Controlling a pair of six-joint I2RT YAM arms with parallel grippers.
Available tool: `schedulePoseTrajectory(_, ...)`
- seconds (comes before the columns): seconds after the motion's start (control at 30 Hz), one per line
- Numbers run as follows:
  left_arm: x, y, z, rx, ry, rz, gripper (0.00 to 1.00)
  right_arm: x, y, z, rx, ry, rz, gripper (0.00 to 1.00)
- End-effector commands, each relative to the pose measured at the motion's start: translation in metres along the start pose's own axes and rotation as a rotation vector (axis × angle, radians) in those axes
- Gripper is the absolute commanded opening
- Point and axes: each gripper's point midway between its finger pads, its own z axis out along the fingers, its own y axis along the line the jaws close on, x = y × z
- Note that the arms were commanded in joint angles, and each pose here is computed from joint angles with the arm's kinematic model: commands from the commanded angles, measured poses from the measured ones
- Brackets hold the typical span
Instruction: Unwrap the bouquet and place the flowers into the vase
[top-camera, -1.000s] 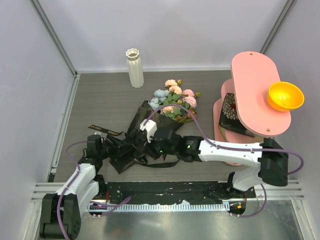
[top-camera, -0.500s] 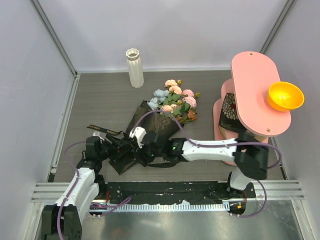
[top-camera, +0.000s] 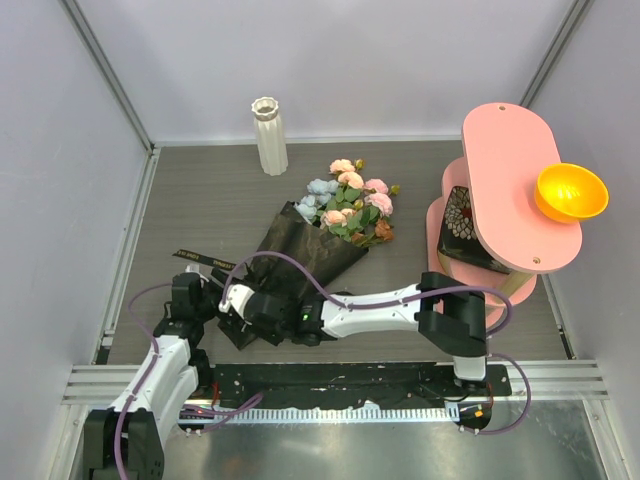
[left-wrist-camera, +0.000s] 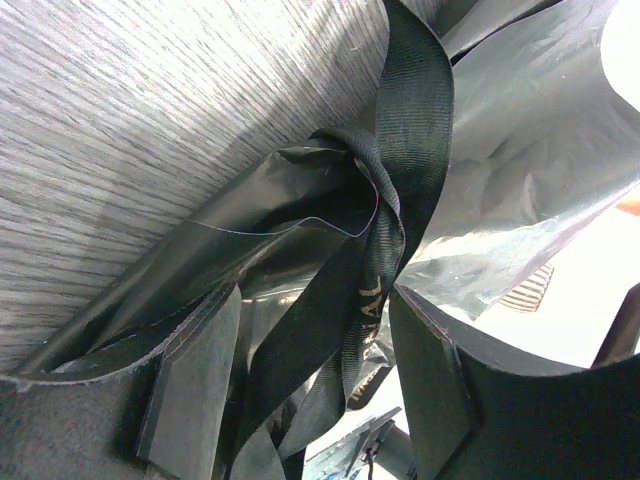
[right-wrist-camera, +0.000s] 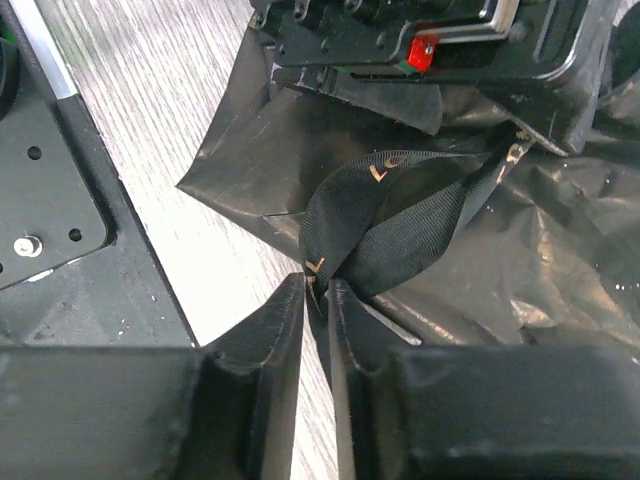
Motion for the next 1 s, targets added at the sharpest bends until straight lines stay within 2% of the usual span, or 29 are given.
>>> schedulePoseTrajectory(0.0,0.002,0.011,0.001,-0.037,0.002,0.002,0.66,-0.025,-0.012,-0.017,0.122,-0.052,-0.023,0.15)
schedulePoseTrajectory(0.1,0.001,0.011,0.002,-0.038,0.000,0.001,0.66,-0.033,-0.020,-0.034,0.161,-0.086,-0.011,0.01)
schedulePoseTrajectory(0.33,0.001,0.014,0.004,-0.052,0.001,-0.004,0.67,-0.057,-0.014,-0.068,0.094,-0.238,0.052,0.01)
schedulePoseTrajectory(0.43,0.001,0.013,0.004,-0.050,0.005,-0.003,0.68,-0.063,-0.020,-0.078,0.118,-0.295,0.084,0.01)
schedulePoseTrajectory(0.5,0.002,0.013,0.004,-0.047,0.009,-0.002,0.68,-0.060,-0.039,-0.078,0.221,-0.296,0.088,0.01)
schedulePoseTrajectory(0.6,0.002,0.011,0.003,-0.038,0.007,-0.002,0.68,-0.044,-0.071,-0.072,0.418,-0.225,0.085,0.01)
schedulePoseTrajectory(0.67,0.002,0.011,0.002,-0.038,0.007,-0.002,0.68,-0.038,-0.068,-0.062,0.399,-0.169,0.051,0.01)
schedulePoseTrajectory(0.7,0.001,0.010,0.002,-0.035,0.003,0.000,0.68,-0.037,-0.060,-0.058,0.351,-0.157,0.021,0.04)
schedulePoseTrajectory(0.73,0.002,0.010,0.002,-0.036,0.004,-0.001,0.68,-0.034,-0.036,-0.050,0.202,-0.143,-0.001,0.11)
schedulePoseTrajectory(0.77,0.002,0.010,0.002,-0.037,0.006,-0.001,0.68,-0.034,-0.026,-0.049,0.147,-0.150,-0.008,0.20)
schedulePoseTrajectory(0.8,0.002,0.009,0.002,-0.034,0.006,0.000,0.68,-0.027,-0.017,-0.047,0.097,-0.142,-0.014,0.34)
schedulePoseTrajectory(0.9,0.002,0.009,0.002,-0.036,0.009,0.000,0.68,-0.030,0.007,-0.050,-0.041,-0.175,-0.028,0.45)
schedulePoseTrajectory(0.97,0.002,0.009,0.002,-0.034,0.008,0.001,0.68,-0.035,0.026,-0.051,-0.146,-0.199,-0.029,0.47)
